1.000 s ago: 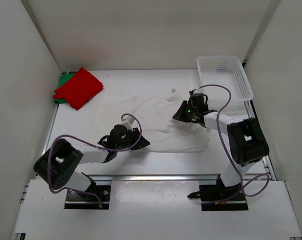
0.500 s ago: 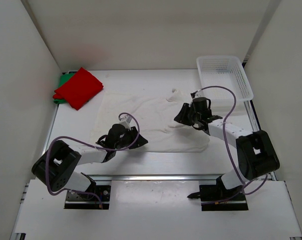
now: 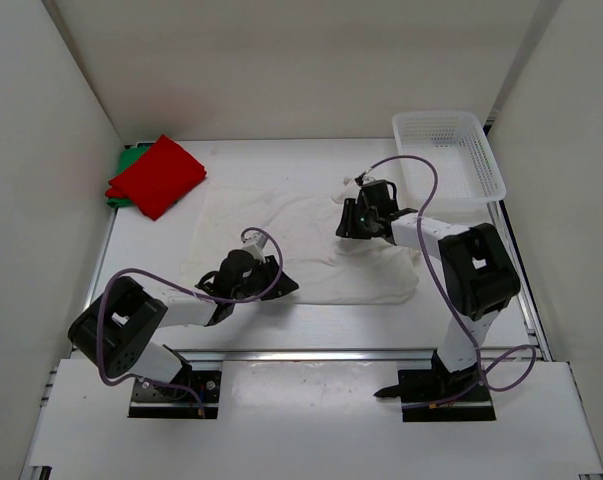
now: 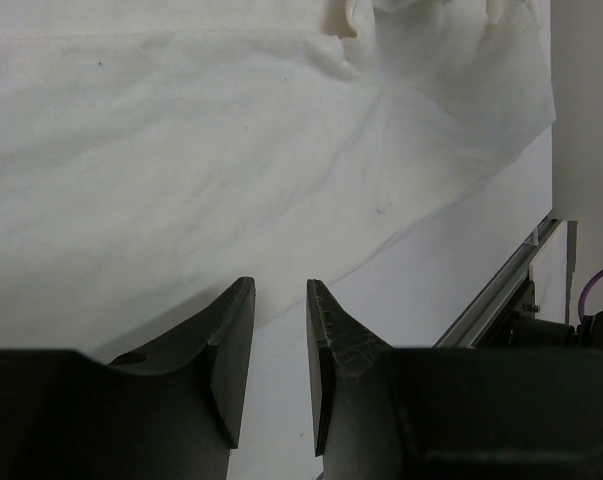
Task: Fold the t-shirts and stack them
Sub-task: Fold the flattened tshirt in 1/3 of the way
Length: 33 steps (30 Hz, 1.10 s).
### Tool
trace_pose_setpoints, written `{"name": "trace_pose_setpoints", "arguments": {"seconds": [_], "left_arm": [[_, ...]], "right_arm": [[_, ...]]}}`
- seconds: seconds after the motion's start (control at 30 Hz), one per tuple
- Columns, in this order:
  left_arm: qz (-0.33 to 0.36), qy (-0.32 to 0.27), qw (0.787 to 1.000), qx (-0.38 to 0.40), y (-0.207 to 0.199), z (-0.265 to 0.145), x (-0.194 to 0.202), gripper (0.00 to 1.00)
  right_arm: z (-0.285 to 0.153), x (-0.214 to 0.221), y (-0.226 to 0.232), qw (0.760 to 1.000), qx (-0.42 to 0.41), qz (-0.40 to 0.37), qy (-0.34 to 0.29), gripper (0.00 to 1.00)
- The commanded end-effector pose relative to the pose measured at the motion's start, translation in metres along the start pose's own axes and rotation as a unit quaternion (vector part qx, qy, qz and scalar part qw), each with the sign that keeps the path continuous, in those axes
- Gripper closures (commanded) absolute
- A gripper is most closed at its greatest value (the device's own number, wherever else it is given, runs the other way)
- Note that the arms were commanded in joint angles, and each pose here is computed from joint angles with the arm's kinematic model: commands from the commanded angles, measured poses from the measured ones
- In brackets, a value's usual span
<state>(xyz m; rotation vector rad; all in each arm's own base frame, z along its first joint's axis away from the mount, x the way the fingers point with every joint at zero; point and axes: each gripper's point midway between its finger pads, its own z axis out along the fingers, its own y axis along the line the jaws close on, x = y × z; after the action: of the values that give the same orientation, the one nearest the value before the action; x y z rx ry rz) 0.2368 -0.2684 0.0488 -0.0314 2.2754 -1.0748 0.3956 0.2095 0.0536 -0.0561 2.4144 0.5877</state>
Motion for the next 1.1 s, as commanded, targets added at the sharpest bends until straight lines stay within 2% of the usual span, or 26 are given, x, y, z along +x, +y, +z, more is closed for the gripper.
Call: {"name": "trace_pose_setpoints", "arguments": {"seconds": [0.0, 0.1, 0.23, 0.43, 0.67, 1.0, 1.07], "left_arm": [[-0.001, -0.003, 1.0, 0.013, -0.004, 0.001, -0.001, 0.62], [-0.001, -0.003, 1.0, 0.014, -0.005, 0.002, -0.001, 0.62], [-0.004, -0.005, 1.0, 0.011, -0.002, 0.003, -0.002, 0.62], [-0.004, 0.0, 1.0, 0.012, -0.001, 0.003, 0.0, 0.62], [-0.015, -0.007, 1.0, 0.026, -0.007, 0.0, -0.005, 0.62], [-0.016, -0.023, 0.999, 0.019, -0.004, -0.004, -0.013, 0.63], [-0.016, -0.029, 0.999, 0.019, -0.005, -0.005, -0.016, 0.63]], "right_arm": [[0.008, -0.001, 0.0, 1.0, 0.013, -0.025, 0.007, 0.68], [0.012, 0.005, -0.004, 0.999, 0.032, -0.034, 0.015, 0.69], [0.015, 0.004, -0.005, 0.998, 0.041, -0.04, 0.017, 0.76], [0.017, 0.0, -0.001, 0.998, 0.043, -0.037, 0.011, 1.0], [0.006, -0.028, 0.028, 0.997, 0.021, -0.064, -0.045, 1.0], [0.023, -0.041, 0.039, 0.995, 0.023, -0.087, -0.038, 1.0], [0.024, -0.039, 0.039, 0.995, 0.021, -0.089, -0.033, 0.96]]}}
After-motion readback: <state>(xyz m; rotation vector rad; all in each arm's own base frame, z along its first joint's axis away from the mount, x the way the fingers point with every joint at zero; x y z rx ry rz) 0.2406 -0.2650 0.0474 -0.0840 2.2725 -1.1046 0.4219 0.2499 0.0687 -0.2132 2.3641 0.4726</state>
